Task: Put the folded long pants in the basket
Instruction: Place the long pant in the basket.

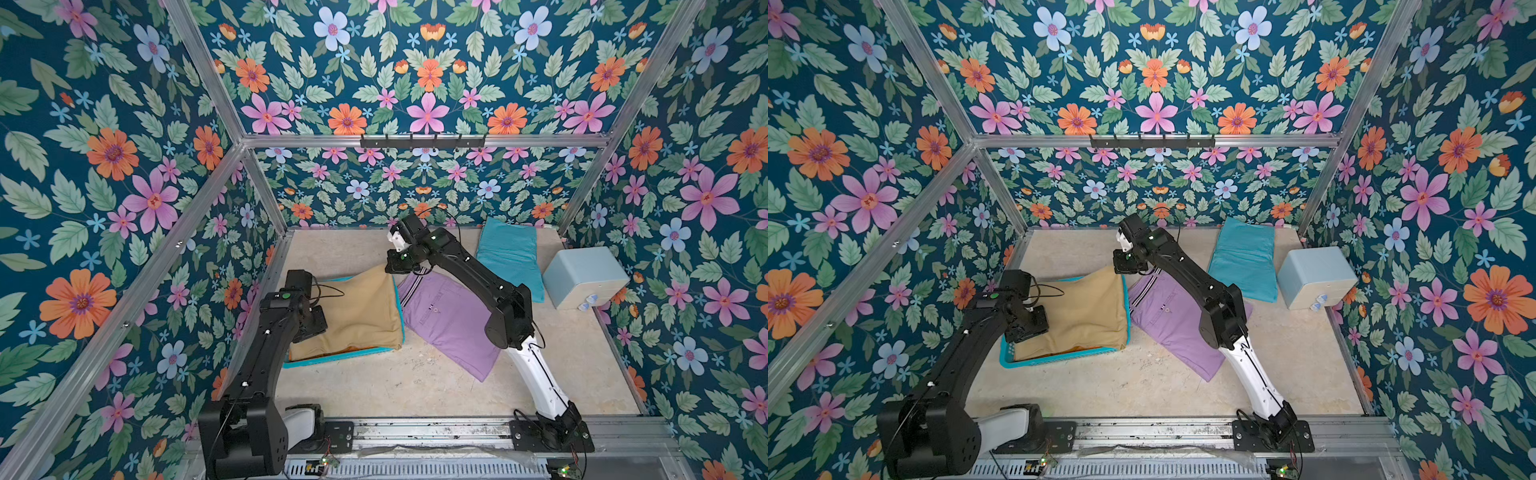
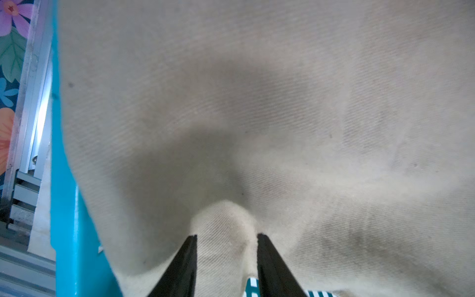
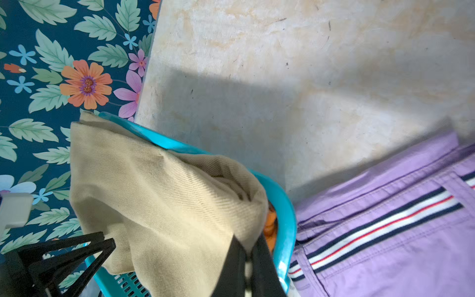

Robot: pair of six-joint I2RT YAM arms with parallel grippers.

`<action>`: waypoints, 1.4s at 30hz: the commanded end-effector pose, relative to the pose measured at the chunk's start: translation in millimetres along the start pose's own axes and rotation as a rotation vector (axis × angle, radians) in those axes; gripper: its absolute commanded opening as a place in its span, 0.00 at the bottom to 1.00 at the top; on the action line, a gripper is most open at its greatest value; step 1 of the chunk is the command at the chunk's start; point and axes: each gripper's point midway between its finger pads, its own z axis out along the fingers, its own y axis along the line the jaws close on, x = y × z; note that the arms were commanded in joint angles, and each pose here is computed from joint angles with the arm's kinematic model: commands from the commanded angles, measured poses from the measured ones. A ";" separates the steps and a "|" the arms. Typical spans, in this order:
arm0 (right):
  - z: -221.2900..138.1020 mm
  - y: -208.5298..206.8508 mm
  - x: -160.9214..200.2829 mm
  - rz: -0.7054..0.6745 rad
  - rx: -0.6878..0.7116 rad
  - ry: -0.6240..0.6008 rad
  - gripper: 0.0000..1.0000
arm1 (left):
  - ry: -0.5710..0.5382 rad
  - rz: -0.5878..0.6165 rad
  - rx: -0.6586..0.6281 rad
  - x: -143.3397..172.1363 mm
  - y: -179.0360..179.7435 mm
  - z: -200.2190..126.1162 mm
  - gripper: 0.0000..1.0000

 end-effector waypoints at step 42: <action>-52.8 37.1 40.8 0.008 -0.136 -0.054 0.55 | 0.153 -0.211 -0.315 50.7 55.1 14.1 0.37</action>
